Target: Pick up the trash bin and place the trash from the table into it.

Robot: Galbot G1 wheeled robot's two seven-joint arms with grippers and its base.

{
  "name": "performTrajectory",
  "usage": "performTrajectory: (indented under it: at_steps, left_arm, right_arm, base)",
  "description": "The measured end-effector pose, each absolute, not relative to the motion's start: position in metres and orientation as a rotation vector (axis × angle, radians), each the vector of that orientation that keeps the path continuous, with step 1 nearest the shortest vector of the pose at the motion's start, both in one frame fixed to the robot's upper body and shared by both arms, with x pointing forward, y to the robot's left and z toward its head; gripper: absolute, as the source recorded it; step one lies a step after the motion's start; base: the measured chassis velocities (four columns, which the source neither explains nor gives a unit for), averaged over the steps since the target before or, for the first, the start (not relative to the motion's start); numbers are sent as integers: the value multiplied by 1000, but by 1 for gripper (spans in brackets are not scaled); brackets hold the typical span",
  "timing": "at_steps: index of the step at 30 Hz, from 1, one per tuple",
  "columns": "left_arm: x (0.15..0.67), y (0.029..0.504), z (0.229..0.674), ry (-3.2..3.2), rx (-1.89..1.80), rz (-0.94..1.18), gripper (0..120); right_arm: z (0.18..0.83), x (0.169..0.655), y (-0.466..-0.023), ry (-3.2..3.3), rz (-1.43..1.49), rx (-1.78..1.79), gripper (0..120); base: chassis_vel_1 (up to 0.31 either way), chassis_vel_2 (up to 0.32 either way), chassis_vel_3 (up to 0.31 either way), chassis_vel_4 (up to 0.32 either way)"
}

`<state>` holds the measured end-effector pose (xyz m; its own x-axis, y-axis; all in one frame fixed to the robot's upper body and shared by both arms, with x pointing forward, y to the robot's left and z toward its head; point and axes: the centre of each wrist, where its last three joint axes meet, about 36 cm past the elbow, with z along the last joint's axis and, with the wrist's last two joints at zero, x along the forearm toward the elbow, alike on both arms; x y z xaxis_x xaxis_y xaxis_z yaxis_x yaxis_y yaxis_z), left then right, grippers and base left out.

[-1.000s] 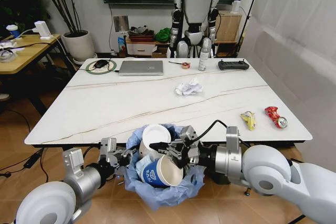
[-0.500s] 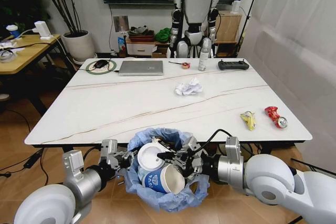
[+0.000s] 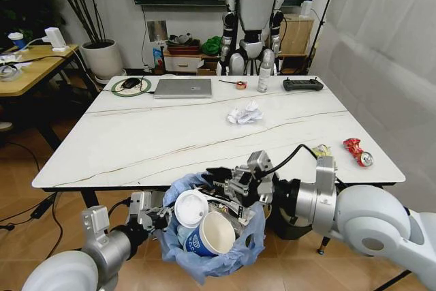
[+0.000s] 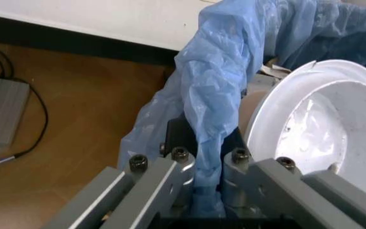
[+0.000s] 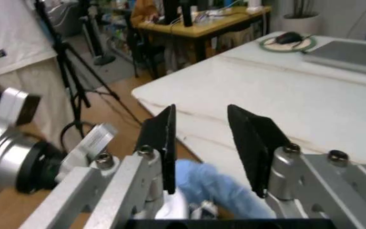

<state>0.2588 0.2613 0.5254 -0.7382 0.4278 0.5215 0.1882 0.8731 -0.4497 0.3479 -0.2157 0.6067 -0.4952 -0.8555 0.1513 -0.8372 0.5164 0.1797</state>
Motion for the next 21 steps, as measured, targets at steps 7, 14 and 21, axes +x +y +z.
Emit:
performTrajectory:
  at_steps: [7,14,21]
  left_arm:
    - [250,260,523,-2385,-425,504,0]
    - [251,261,526,-2403,-416,510,0]
    - [255,263,526,-2415,-408,514,0]
  right_arm:
    - [593,389,-216,-2693,-223,1211,60]
    - [566,470,-204,-2783,-307,878,87]
    - [550,532,-184,-2756,-342,578,100]
  base:
    - [0,0,0,0]
    - [0,0,0,0]
    - [0,0,0,0]
